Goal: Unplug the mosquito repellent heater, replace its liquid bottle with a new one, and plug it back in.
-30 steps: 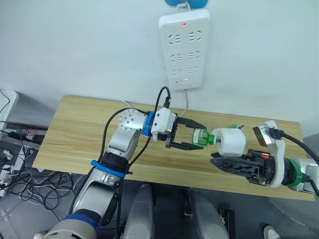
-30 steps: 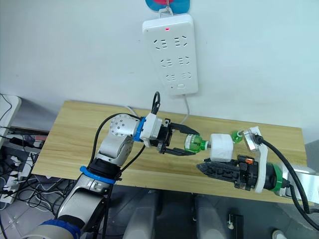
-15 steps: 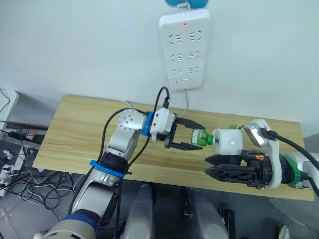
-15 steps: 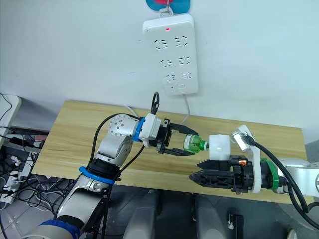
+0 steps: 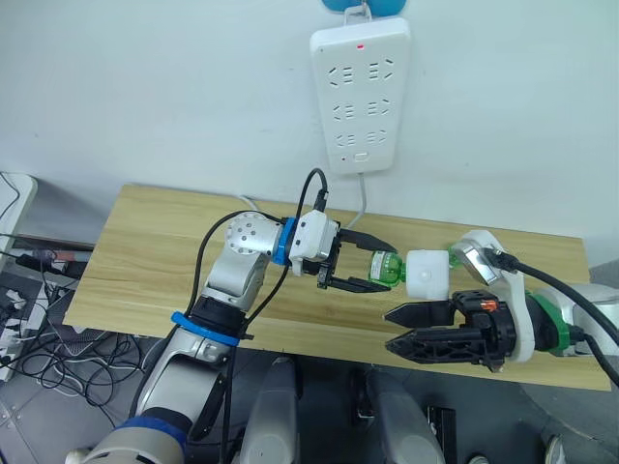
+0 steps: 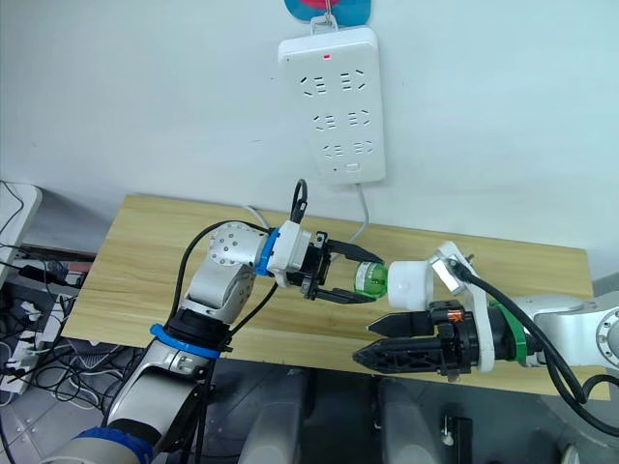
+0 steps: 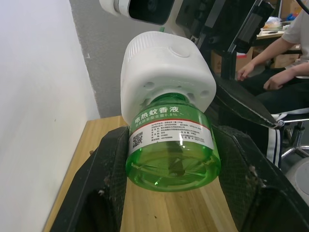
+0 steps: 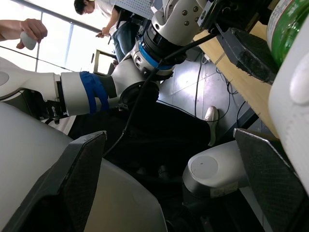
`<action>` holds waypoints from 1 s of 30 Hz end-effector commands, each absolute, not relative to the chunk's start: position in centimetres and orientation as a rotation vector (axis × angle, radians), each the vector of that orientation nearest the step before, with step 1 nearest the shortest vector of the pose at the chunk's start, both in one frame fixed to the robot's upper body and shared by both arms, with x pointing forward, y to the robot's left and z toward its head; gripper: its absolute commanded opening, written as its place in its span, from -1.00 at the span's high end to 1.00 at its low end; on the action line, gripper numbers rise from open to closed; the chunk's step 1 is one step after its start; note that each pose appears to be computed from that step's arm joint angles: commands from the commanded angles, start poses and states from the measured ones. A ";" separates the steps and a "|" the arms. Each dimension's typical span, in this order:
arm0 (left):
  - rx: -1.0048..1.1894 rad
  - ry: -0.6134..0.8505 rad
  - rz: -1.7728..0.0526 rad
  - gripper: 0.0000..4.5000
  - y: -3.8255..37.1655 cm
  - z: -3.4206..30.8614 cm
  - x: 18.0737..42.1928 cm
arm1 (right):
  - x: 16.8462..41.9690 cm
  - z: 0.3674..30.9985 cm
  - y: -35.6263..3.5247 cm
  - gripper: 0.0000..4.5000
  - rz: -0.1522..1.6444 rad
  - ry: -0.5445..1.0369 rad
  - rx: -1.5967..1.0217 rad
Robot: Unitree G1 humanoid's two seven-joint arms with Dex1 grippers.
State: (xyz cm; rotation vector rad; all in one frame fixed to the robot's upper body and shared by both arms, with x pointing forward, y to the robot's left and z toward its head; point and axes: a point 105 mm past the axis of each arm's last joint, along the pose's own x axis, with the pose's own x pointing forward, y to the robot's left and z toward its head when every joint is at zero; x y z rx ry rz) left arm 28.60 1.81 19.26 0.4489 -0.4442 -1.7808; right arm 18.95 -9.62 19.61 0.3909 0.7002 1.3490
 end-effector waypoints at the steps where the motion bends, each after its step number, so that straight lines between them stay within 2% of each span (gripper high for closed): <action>1: 0.463 -0.486 -1.832 0.00 1.2 19.6 27.3 | 18.7 20.3 -9.3 -0.96 1.378 0.675 0.400; 12: 0.443 -0.509 -1.800 0.00 0.9 20.1 27.8 | 19.3 20.6 -9.6 -0.96 1.350 0.635 0.427; 30: 0.417 -0.525 -1.759 0.00 1.0 20.4 28.5 | 18.5 20.1 -10.4 -0.96 1.327 0.644 0.455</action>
